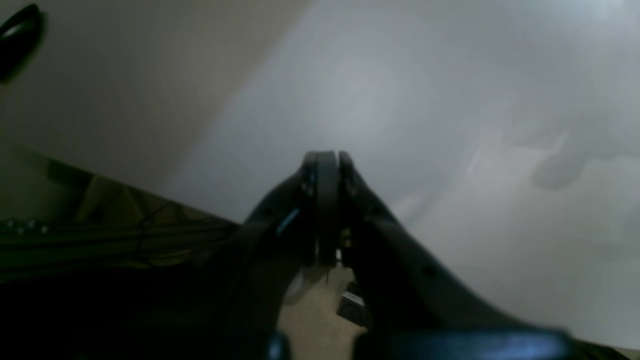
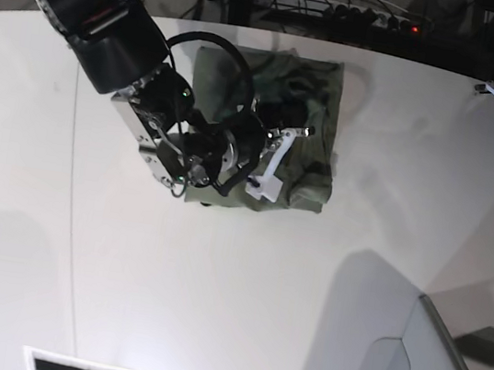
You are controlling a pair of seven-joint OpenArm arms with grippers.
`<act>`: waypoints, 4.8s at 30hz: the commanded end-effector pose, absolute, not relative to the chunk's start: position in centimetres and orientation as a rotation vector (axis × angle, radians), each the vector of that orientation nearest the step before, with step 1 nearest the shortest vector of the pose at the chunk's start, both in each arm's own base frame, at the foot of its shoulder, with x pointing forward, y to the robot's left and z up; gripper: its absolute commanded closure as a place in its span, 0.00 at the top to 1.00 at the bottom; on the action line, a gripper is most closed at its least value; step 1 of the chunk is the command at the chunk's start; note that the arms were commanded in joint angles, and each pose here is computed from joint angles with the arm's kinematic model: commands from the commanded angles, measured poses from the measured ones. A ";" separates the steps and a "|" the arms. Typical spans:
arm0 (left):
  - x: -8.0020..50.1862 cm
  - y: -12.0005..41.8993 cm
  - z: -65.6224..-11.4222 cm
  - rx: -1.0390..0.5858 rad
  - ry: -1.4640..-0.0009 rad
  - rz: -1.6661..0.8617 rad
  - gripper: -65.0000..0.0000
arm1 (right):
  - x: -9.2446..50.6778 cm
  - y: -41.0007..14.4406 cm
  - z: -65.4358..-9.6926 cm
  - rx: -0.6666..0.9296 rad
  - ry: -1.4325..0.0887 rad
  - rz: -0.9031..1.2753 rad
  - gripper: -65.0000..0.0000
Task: Layout the t-shirt on the table in an organized manner, then fold the t-shirt properly
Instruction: 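Tuck and flatten the bundle's loose edges with the right gripper, then smooth the folded shirt's sides with both grippers, then grasp the folded shirt's edge with the left gripper and lift it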
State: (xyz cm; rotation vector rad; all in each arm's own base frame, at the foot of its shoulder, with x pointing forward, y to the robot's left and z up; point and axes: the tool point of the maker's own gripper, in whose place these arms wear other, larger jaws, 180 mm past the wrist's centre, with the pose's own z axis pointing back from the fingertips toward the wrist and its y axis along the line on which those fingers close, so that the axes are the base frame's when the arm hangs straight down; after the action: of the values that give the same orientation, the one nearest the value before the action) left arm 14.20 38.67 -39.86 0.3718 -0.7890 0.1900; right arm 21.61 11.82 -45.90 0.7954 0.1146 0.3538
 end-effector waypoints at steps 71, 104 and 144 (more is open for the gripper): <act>23.7 16.7 -34.9 -0.276 -1.091 -0.170 0.00 | 28.4 5.3 -39.5 0.849 -0.249 0.381 0.00; 29.2 21.4 -38.2 -0.218 -0.986 -0.100 0.00 | 22.9 -4.1 -46.5 0.692 -0.196 0.222 0.00; 24.0 10.8 -48.4 -0.695 -0.710 0.106 0.96 | 22.2 -3.5 -46.2 0.792 -0.228 0.327 0.00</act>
State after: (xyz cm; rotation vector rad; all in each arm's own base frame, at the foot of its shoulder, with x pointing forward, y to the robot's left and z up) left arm 25.07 10.50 -47.29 -0.7305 -0.7729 0.1358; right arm 21.05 -3.42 -47.17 0.7767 -0.1902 0.3200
